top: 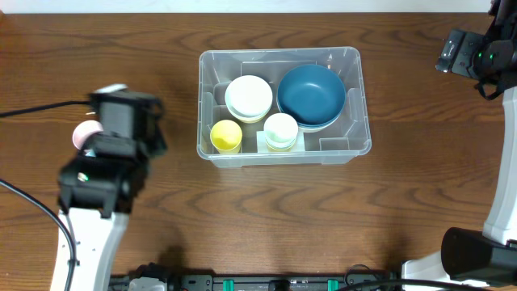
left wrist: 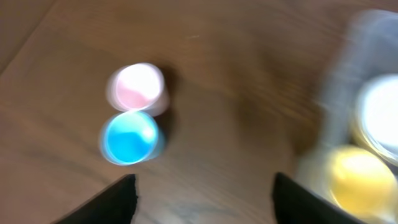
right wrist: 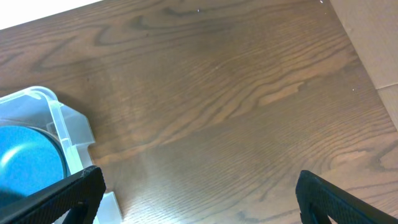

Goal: Pack container
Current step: 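Move the left gripper back to the blue cup and grasp it, then carry the blue cup over the bin and stack it into the yellow cup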

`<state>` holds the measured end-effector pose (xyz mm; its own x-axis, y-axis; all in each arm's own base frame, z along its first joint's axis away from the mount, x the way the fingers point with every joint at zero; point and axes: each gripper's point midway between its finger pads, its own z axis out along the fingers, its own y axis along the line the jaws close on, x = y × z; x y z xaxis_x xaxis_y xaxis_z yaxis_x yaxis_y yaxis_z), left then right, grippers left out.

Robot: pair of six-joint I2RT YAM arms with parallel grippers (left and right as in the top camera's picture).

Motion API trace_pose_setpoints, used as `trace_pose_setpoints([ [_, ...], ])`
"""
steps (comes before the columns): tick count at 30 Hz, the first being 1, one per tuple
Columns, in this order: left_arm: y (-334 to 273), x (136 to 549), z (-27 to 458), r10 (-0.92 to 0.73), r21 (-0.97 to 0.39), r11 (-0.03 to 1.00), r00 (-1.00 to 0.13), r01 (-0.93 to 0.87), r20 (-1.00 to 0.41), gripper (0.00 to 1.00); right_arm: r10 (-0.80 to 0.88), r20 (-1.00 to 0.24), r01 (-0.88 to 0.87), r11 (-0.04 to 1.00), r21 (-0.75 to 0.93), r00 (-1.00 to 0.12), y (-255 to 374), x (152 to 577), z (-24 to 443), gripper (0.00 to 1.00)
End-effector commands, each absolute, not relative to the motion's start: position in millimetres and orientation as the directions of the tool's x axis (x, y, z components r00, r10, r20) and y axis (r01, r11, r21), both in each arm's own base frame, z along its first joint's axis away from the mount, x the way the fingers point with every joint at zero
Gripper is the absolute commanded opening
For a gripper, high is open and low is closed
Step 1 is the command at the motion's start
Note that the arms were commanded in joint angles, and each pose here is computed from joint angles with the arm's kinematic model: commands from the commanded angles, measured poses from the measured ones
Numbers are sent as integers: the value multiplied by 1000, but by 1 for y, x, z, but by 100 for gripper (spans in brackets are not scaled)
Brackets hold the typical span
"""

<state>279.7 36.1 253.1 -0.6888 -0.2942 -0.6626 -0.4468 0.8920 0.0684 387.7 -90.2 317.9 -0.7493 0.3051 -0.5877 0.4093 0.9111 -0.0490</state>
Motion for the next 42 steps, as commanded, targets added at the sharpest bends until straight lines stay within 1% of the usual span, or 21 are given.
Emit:
trace_pose_setpoints([
  [1, 83, 277, 241, -423, 91, 788, -645, -608, -637, 77, 316, -590, 423, 905, -48, -743, -92, 387, 319, 99],
  [2, 93, 276, 235, -464, 88, 759, -631, -645, -621, 80, 316, -590, 423, 905, -48, -743, -92, 387, 319, 99],
  [5, 120, 274, 211, -570, 105, 671, -602, -734, -559, 81, 316, -590, 423, 905, -48, -743, -92, 387, 319, 99],
  [8, 129, 278, 183, -629, 116, 651, -618, -751, -473, 82, 316, -590, 423, 905, -48, -743, -92, 387, 319, 99],
  [13, 140, 286, 139, -668, 180, 634, -650, -752, -362, 86, 316, -590, 423, 905, -48, -743, -92, 387, 319, 99],
  [17, 141, 290, 105, -680, 230, 639, -679, -734, -277, 86, 316, -590, 423, 905, -48, -743, -92, 387, 319, 99],
  [21, 129, 293, 74, -697, 211, 665, -697, -717, -171, 86, 316, -590, 423, 905, -48, -743, -92, 387, 319, 99],
  [24, 123, 295, 58, -697, 199, 681, -707, -705, -117, 86, 316, -590, 423, 905, -48, -743, -92, 387, 319, 99],
  [27, 118, 298, 47, -679, 185, 710, -730, -680, -80, 74, 316, -590, 423, 905, -48, -743, -92, 387, 319, 99],
  [30, 115, 300, 39, -674, 174, 719, -736, -673, -60, 55, 316, -590, 423, 905, -48, -743, -92, 387, 319, 99],
  [32, 113, 301, 37, -675, 163, 721, -736, -673, -50, 46, 316, -590, 423, 905, -48, -743, -92, 387, 319, 99],
  [33, 113, 301, 37, -676, 160, 722, -736, -674, -49, 37, 316, -590, 423, 905, -48, -743, -92, 387, 319, 99],
  [36, 108, 302, 36, -672, 135, 731, -740, -669, -34, 19, 316, -590, 423, 905, -48, -743, -92, 387, 319, 99],
  [37, 101, 304, 35, -657, 101, 749, -754, -655, -15, 6, 316, -590, 423, 905, -48, -743, -92, 387, 319, 99],
  [42, 77, 311, 35, -604, -21, 796, -796, -605, 39, 6, 316, -590, 423, 905, -48, -743, -92, 387, 319, 99],
])
